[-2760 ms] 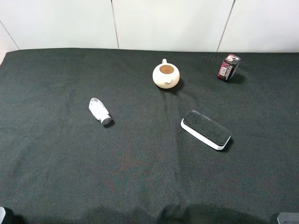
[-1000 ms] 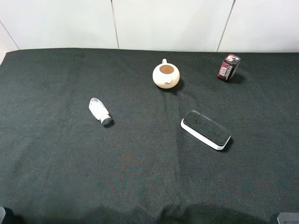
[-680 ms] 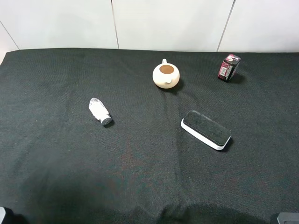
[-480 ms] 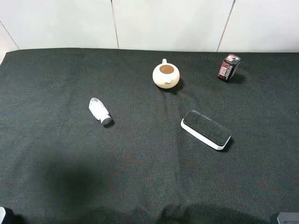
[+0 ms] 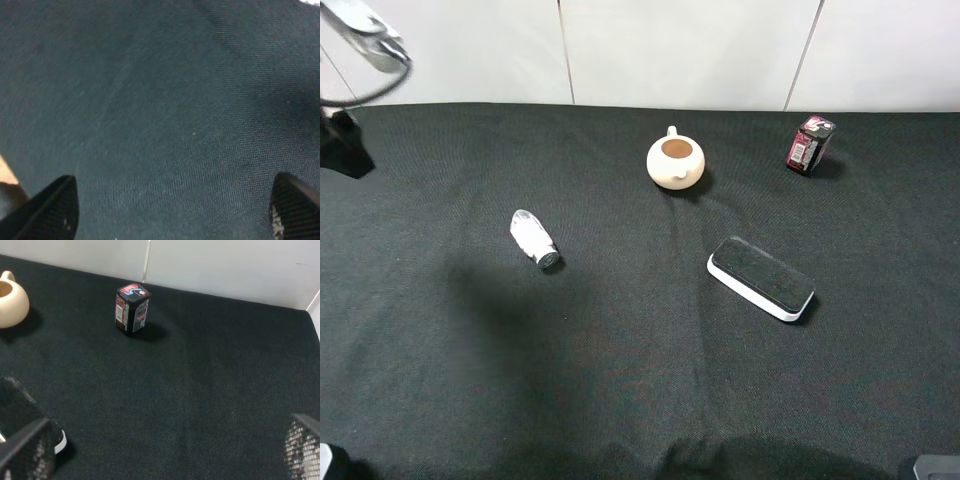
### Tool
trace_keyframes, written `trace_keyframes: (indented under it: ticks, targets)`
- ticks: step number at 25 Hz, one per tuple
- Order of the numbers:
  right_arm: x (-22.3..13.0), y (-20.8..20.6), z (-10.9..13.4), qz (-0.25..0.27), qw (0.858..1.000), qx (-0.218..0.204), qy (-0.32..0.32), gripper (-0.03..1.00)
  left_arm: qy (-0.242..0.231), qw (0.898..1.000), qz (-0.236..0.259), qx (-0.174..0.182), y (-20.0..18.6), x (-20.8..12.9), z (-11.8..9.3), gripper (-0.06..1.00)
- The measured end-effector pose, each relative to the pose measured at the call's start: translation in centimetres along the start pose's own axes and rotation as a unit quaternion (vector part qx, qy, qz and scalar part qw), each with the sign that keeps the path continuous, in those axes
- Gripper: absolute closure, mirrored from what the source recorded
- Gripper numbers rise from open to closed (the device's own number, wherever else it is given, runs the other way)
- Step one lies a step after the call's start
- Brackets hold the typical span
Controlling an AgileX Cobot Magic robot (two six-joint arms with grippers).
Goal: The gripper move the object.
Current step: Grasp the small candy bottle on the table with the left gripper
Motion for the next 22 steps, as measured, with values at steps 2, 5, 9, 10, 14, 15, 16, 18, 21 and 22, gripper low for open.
trace_keyframes:
  ticks: [2, 5, 9, 10, 14, 15, 16, 18, 21, 22]
  targets:
    - [0.0, 0.0, 0.0, 0.000, 1.000, 0.000, 0.000, 0.27, 0.045, 0.999, 0.008, -0.011, 0.9, 1.0, -0.4, 0.12]
    - [0.0, 0.0, 0.0, 0.000, 1.000, 0.000, 0.000, 0.27, 0.127, 0.992, 0.011, -0.022, 2.0, 2.7, -1.1, 0.12]
    - [0.0, 0.0, 0.0, 0.000, 1.000, 0.000, 0.000, 0.27, 0.238, 0.971, 0.008, -0.032, 3.7, 4.7, -2.1, 0.12]
    - [0.0, 0.0, 0.0, 0.000, 1.000, 0.000, 0.000, 0.27, 0.258, 0.965, 0.007, -0.034, 4.2, 5.1, -2.3, 0.12]
    - [0.0, 0.0, 0.0, 0.000, 1.000, 0.000, 0.000, 0.27, 0.345, 0.937, 0.009, -0.047, 6.3, 6.1, -3.6, 0.12]
    - [0.0, 0.0, 0.0, 0.000, 1.000, 0.000, 0.000, 0.27, 0.366, 0.929, 0.010, -0.050, 6.7, 6.3, -4.0, 0.12]
    - [0.0, 0.0, 0.0, 0.000, 1.000, 0.000, 0.000, 0.27, 0.387, 0.920, 0.009, -0.053, 7.2, 6.5, -4.3, 0.12]
    - [0.0, 0.0, 0.0, 0.000, 1.000, 0.000, 0.000, 0.27, 0.428, 0.902, 0.005, -0.055, 7.8, 7.0, -4.8, 0.12]
    - [0.0, 0.0, 0.0, 0.000, 1.000, 0.000, 0.000, 0.27, 0.487, 0.872, -0.004, -0.054, 8.6, 7.7, -5.5, 0.12]
    - [0.0, 0.0, 0.0, 0.000, 1.000, 0.000, 0.000, 0.27, 0.502, 0.863, -0.005, -0.055, 8.8, 7.8, -5.7, 0.12]
Point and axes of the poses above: a point on each arm's last joint axis where the gripper is mounted, y pointing out along that axis toward the gripper, z along the wrist's bending axis when the last joint is at zero, x = y × z, the point moved 10 cm from there along y, pointing out along that axis toward the gripper, and after that the axes turned 8 degrees about y, right-handed, at the moved point
